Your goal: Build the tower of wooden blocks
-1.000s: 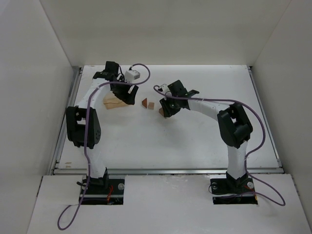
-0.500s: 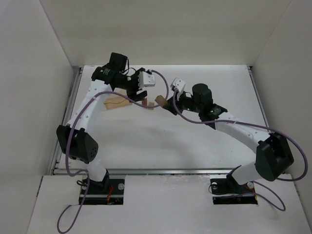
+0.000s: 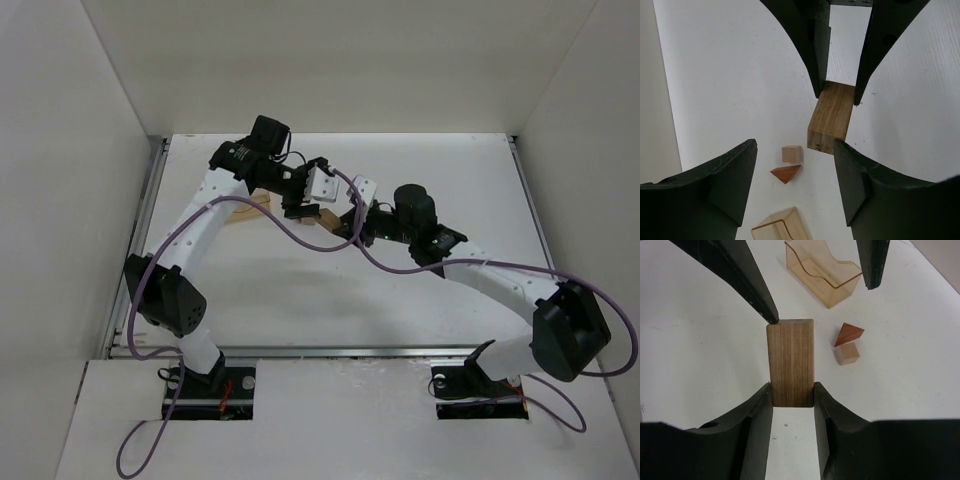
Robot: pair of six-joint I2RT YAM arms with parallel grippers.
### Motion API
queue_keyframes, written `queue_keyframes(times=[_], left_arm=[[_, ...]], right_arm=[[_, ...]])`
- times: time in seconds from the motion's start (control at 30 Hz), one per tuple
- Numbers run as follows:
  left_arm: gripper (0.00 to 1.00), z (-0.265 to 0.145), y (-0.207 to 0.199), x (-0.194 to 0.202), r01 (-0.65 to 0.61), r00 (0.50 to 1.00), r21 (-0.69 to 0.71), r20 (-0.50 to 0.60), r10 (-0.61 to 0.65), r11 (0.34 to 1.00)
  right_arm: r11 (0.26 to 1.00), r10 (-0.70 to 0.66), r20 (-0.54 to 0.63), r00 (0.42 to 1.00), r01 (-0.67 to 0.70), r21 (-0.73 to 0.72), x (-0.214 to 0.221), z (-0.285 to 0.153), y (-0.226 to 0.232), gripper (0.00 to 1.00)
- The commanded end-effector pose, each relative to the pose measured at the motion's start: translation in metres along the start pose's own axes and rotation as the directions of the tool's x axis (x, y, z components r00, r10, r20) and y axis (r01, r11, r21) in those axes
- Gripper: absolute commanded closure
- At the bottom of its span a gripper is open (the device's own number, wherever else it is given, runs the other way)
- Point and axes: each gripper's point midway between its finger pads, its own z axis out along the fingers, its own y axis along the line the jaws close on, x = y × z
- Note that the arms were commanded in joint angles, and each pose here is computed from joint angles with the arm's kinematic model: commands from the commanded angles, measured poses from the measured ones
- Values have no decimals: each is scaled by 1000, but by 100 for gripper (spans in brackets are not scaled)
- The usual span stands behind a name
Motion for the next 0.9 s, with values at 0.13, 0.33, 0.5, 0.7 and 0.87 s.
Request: queue_keyframes(times=[0.13, 0.33, 0.5, 0.7, 0.87], left_arm=[[42, 15, -33, 6, 20, 1000, 131, 0, -21, 991], [38, 16, -43, 3, 17, 1000, 169, 6, -18, 985], [38, 19, -40, -3, 59, 998, 153, 18, -63, 987], [51, 20, -32, -13, 68, 997, 127, 40, -74, 990], [68, 20, -34, -12, 85, 995, 133, 35, -91, 987]], right_arm=[[994, -107, 172, 979, 102, 38, -59, -10, 0, 100], [992, -106, 163, 981, 95, 78, -58, -11, -7, 100], [991, -115, 178, 977, 101, 83, -62, -11, -8, 100], [991, -116, 180, 977, 102, 83, -64, -8, -7, 100], [992, -112, 172, 979, 99, 81, -61, -6, -7, 100]])
